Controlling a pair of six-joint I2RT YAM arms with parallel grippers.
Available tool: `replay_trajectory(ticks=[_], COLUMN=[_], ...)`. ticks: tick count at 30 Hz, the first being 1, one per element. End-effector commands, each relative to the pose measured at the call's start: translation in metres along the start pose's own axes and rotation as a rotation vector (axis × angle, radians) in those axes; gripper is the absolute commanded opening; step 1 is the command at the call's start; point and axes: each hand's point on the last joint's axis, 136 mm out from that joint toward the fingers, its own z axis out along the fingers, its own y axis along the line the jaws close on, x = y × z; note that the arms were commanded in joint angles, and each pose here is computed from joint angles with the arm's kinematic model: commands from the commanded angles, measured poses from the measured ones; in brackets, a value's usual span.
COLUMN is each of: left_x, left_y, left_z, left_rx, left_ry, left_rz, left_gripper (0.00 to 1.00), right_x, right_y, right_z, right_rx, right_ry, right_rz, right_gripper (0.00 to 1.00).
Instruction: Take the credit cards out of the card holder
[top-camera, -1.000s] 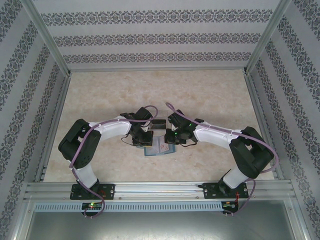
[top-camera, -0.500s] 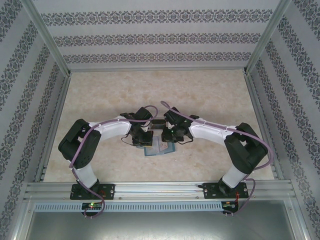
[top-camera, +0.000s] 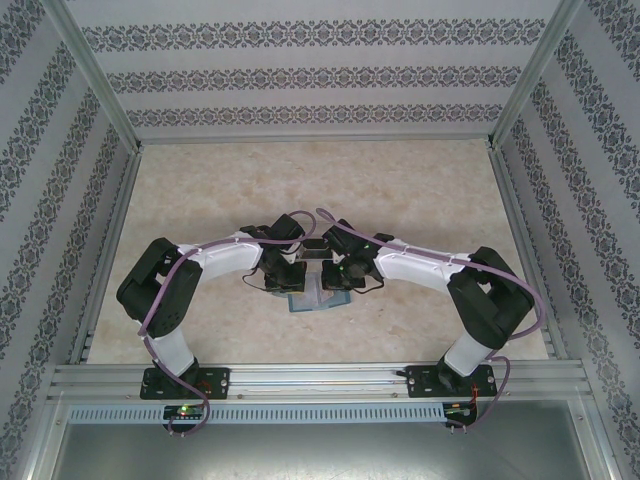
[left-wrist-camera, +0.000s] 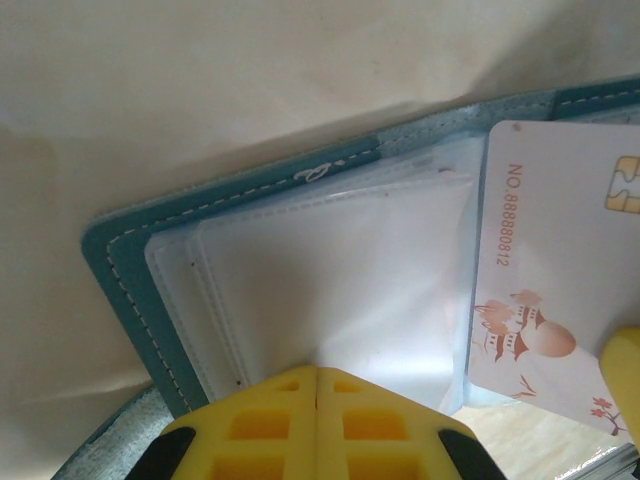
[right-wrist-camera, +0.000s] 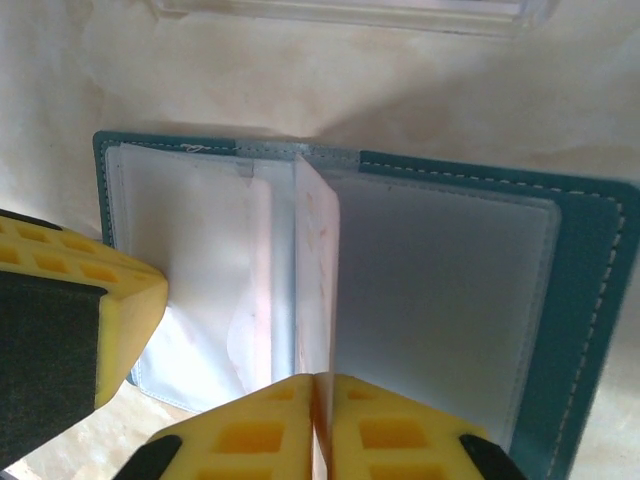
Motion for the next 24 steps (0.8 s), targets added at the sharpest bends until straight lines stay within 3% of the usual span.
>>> replay_trajectory(ticks=[1, 11, 19, 24], left_x=[0.009, 0.008, 0.005, 0.002], left_y=[0.019, 0.021, 0.022, 0.021], left_z=[0.004, 0.001, -0.005, -0.008], left_rx=[-0.097, -0.116, -0.14, -0.149], left_ry=[0.033, 0.029, 0.021, 0.009], left_rz=[0.003, 0.015, 0.03, 0.042], left_gripper=[0.03, 0.03, 0.03, 0.04], right_x=[0.001, 0.017, 0.007, -0.004], right_y=[-0.006, -0.01, 0.003, 0.013], right_z=[-0.009, -0.011, -0.023, -0.038], right_rx=[0.056, 0.068, 0.038, 0.02], right_ry=[-0.009, 0.006, -0.025, -0.057], right_rz=[0.005, 0.016, -0.005, -0.108], right_gripper=[0.09, 0.08, 0.08, 0.08])
